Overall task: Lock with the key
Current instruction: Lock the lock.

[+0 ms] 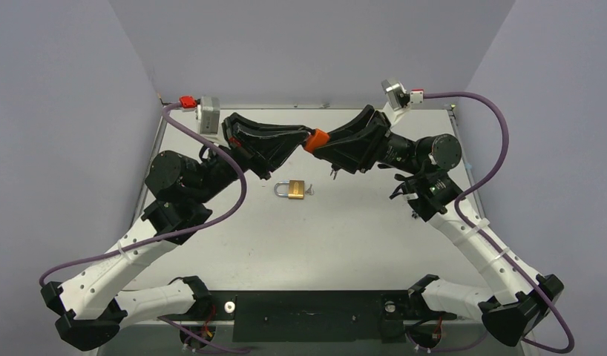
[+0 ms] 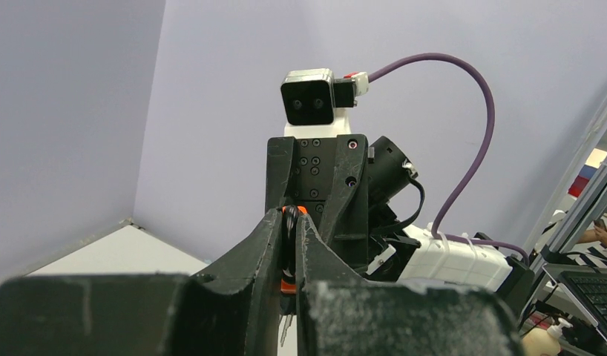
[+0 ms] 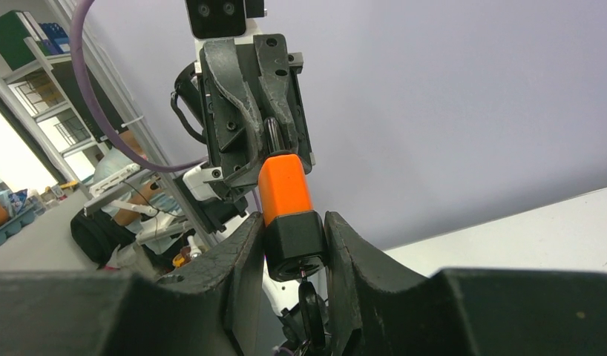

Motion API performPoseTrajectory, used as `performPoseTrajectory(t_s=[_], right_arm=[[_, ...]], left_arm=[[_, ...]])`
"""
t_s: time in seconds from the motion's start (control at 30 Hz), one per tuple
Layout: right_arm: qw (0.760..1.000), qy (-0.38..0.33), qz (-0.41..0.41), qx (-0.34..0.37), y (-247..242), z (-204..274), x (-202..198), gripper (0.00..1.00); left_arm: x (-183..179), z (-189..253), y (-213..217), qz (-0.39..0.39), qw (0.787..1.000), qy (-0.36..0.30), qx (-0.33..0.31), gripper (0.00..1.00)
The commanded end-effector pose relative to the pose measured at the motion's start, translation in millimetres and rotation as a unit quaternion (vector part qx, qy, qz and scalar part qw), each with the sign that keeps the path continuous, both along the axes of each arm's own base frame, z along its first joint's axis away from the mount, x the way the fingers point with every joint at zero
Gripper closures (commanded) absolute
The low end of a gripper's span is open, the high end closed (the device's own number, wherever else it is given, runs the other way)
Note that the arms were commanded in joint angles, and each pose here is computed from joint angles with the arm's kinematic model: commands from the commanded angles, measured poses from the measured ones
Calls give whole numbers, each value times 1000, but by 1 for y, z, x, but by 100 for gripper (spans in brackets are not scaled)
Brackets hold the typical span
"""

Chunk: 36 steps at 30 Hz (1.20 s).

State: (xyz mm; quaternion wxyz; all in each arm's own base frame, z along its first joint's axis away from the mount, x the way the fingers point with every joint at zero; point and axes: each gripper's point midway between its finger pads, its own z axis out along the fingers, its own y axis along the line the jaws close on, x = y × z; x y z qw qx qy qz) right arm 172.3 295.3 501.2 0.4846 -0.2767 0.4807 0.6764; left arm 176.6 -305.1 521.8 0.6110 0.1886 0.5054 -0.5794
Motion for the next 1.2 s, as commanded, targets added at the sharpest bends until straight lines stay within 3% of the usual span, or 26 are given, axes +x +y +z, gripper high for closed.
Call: performPoseTrajectory(t_s=[0.0,0.27,0.5,0.6,0.63,0.7,0.8,0.93,1.17], right_arm=[[983,-77,-66,153,-25,96,-2,100],[985,-74,-65,145,-19,95,3,100],[989,-64,-73,113,-14,67,10,98],[992,-53,-70,86,-12,45,13,79],[993,-44,-73,77,-11,32,17,66],[994,-37,-76,66,-14,14,19,50],[995,-26,-80,54,-19,-10,21,33],[996,-18,-74,41,-25,-33,19,27],[993,19,-112,-30,-25,-96,35,26]], left_arm=[[-53,-217,-64,-184,917,219,278,100],[-52,-221,-67,-181,917,222,279,100],[-10,-170,-35,-52,951,190,237,100],[13,-156,-11,13,955,194,222,100],[15,-150,-5,21,958,192,213,100],[22,-139,6,39,961,189,198,100],[27,-127,16,54,963,184,187,100],[30,-118,24,67,965,181,179,100],[32,-101,36,77,969,173,160,100]])
